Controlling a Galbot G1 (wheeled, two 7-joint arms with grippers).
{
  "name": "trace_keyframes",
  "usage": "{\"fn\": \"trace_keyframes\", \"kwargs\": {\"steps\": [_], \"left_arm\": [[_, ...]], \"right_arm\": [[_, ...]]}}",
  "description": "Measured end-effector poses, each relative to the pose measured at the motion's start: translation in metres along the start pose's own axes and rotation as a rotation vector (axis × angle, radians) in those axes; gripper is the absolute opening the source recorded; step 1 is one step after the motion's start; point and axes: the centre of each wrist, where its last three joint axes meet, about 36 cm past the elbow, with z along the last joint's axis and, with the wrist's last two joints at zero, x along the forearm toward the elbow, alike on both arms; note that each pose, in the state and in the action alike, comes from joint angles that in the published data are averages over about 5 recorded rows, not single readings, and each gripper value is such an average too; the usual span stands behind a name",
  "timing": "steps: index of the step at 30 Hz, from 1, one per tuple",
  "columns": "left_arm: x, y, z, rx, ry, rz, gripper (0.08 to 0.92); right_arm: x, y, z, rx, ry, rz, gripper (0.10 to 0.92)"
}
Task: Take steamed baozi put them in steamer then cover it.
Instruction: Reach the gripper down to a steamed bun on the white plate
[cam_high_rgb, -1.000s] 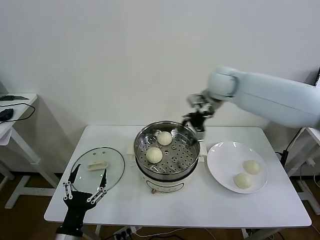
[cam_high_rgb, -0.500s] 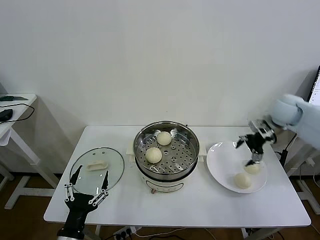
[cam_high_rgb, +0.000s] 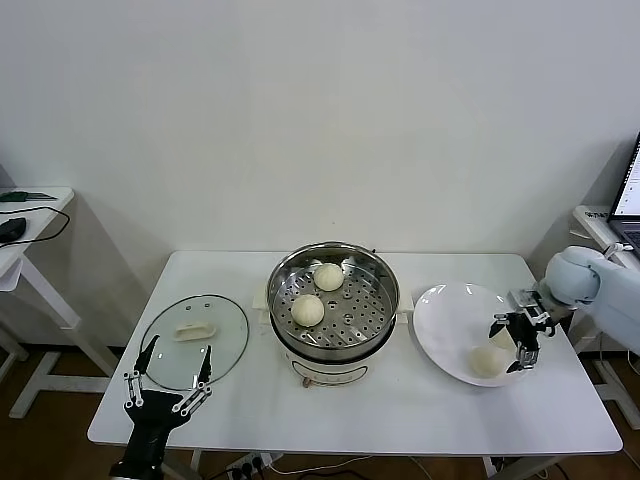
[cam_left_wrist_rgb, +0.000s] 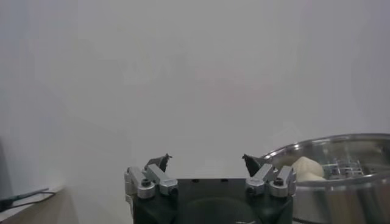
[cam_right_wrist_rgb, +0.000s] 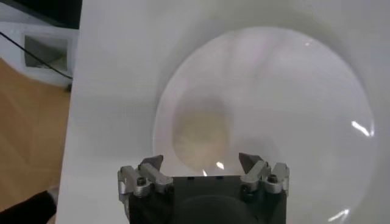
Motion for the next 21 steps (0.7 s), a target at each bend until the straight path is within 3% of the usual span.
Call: {"fn": "trace_keyframes", "kwargs": {"steps": [11,21], "left_arm": [[0.000,0.000,0.002,0.000,0.003,-0.002,0.823],[0.000,0.000,0.003,0.000,0.005,-0.003,0.823]], "right_arm": [[-0.023,-0.006,-0.008,0.005,-0.006,-0.010,0.821],[-0.024,-0.008,-0.011,0.013,-0.009,-0.012,0.698]]}}
